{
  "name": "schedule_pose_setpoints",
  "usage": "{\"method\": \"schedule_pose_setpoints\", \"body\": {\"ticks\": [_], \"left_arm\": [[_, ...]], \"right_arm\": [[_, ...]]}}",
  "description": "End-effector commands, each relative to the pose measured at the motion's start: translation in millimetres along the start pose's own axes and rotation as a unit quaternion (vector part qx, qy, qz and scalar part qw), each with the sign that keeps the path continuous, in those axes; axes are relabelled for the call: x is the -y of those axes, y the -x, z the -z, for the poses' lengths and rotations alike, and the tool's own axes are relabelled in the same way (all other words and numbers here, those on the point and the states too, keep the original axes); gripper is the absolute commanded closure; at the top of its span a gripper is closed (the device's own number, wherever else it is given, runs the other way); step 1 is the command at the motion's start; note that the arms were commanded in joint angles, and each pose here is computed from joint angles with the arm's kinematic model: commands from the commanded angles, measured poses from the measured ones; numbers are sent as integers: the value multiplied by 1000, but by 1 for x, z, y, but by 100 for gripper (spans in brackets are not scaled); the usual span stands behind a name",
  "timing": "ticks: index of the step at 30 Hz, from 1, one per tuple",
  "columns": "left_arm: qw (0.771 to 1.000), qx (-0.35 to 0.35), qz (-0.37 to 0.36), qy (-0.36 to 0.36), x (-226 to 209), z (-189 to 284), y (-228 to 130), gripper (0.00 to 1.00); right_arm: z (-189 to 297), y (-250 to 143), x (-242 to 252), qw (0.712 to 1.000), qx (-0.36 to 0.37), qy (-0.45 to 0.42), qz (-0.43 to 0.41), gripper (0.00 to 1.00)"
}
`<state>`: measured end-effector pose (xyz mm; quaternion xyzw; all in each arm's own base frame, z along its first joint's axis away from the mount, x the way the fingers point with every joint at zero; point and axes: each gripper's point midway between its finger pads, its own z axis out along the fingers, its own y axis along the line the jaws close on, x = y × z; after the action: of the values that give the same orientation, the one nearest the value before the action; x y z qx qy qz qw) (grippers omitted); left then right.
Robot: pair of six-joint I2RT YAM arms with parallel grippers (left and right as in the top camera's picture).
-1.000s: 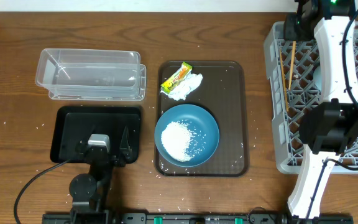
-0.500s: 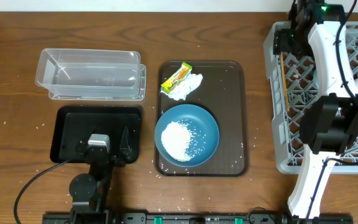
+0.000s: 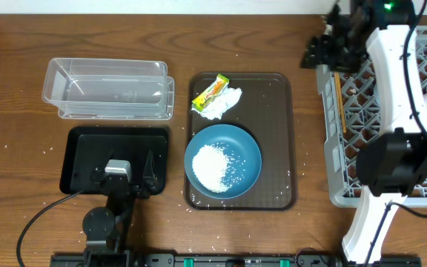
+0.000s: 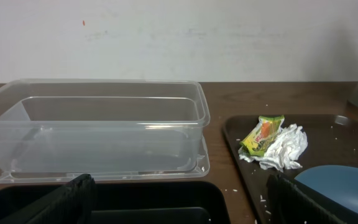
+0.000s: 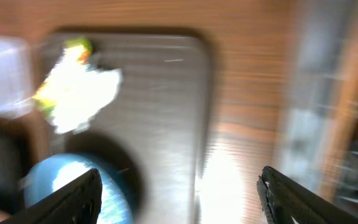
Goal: Sort waste into correct bins and load items into the dishwasher rack
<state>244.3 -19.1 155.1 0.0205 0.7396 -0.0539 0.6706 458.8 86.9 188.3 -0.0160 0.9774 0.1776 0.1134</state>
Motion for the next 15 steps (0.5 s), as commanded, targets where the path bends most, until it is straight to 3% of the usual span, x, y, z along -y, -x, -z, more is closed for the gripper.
{"method": "schedule_pose_setpoints", "body": {"ticks": [1,6,7,11,15], "left_arm": [[1000,-21,-1,-7,2,-1,-14,9],[1000,-21,-1,-7,2,-1,-14,9],[1000,-21,-1,-7,2,-1,-14,9],[1000,-21,-1,-8,2,-1,-14,9],[1000,-21,-1,-7,2,-1,-14,9]], "right_arm": [[-1,-12,-62,996,-12,72,51,21],[-42,-48,-89,992,-68,19,103,21],[-51,-60,-99,990,-85,18,114,23],[-73,-94,-128,981,-126,21,145,51],[-68,-100,-152,980,-117,24,160,53]]}}
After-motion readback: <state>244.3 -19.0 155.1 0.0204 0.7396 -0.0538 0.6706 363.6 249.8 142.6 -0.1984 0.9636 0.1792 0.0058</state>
